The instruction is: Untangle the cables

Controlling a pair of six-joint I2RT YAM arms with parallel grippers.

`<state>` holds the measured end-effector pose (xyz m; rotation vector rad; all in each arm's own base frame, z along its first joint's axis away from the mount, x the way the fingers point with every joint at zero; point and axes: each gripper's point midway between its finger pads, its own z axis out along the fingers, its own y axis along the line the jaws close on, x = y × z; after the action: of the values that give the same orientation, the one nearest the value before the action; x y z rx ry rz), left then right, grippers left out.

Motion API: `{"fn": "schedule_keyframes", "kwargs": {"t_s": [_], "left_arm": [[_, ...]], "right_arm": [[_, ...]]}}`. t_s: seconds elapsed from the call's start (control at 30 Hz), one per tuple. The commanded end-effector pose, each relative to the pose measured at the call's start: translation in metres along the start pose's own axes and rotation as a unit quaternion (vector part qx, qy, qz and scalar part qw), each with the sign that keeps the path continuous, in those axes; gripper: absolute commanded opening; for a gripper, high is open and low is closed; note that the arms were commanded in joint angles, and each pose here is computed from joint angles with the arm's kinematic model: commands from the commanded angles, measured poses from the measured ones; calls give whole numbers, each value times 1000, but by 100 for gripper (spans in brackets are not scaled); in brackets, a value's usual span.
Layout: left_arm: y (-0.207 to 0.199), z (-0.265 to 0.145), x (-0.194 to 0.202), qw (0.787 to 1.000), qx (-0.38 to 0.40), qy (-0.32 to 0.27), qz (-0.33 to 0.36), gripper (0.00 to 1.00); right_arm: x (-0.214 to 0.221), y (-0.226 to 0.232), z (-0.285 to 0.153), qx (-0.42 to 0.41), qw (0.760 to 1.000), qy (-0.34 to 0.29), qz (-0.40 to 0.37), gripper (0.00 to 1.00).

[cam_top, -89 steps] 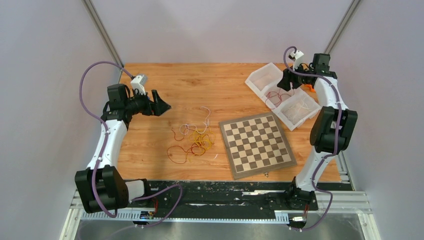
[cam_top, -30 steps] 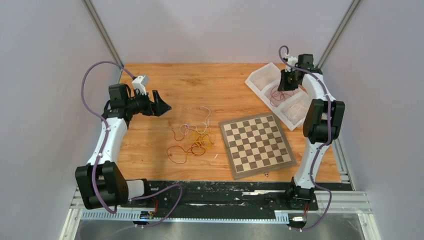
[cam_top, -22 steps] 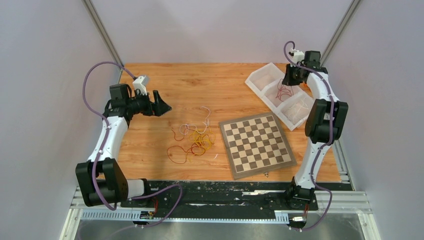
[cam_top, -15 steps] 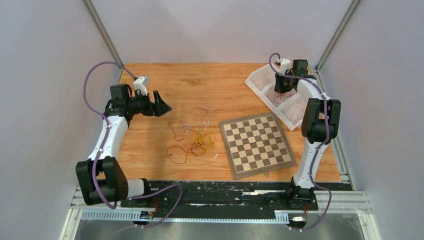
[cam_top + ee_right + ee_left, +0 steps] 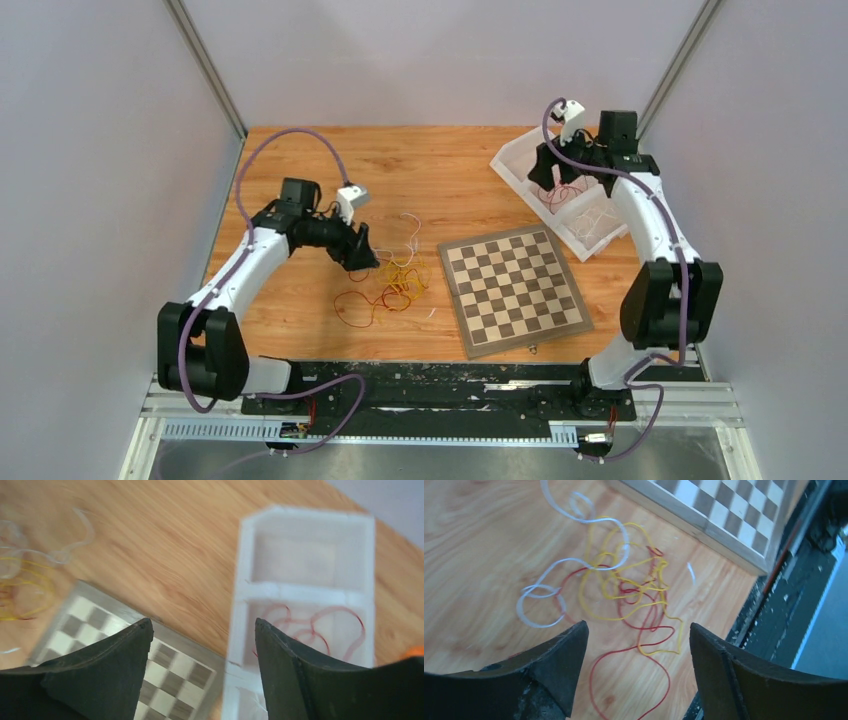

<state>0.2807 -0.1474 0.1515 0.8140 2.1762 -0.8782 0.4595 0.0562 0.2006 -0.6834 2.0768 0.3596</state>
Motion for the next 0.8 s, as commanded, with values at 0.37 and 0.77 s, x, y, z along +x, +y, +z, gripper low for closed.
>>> {"fn": "schedule_keyframes", "kwargs": {"t_s": [0.37, 0.77], "left_arm": [[-9, 54, 63, 898, 86, 105, 418, 51], [11, 85, 77, 862, 93, 116, 484, 44]], "right_arm": [[25, 179, 0, -279, 958, 20, 64, 70], [30, 170, -10, -245, 967, 23, 64, 70]]}}
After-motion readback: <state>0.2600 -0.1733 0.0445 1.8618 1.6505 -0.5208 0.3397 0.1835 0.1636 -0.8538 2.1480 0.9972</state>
